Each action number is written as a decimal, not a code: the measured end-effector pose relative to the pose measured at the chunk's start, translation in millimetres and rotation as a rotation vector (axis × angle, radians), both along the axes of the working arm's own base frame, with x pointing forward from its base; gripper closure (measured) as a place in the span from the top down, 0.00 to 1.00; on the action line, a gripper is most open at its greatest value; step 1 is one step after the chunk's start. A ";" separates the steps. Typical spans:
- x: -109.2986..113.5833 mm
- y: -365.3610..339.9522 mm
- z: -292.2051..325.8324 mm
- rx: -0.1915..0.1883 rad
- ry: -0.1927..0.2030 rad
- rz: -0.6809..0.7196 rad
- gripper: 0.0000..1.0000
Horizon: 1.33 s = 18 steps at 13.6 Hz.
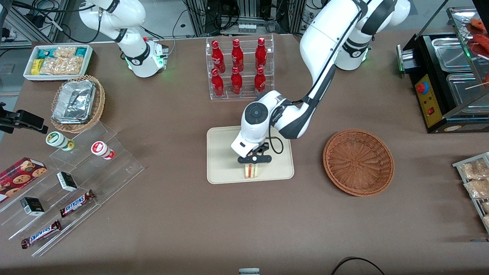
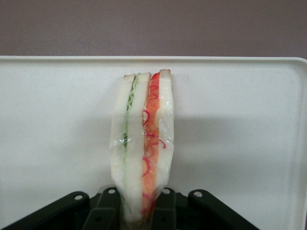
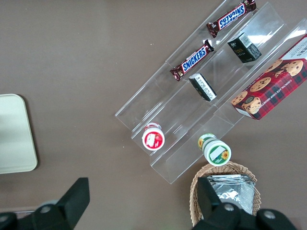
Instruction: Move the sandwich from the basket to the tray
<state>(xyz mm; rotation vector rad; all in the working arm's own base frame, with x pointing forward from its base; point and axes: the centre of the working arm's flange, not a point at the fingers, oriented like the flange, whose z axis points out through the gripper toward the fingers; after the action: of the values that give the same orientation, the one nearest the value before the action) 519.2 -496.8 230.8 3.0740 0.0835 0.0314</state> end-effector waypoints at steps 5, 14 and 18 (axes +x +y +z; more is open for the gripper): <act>-20.2 -19.3 -5.8 0.007 0.004 -0.034 0.45; -20.5 -14.4 81.8 0.058 0.019 -0.024 1.00; -6.1 32.9 190.3 0.069 0.002 0.042 1.00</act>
<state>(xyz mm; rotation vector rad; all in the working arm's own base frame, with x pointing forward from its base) 513.1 -463.9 421.2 3.1412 0.1508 0.0339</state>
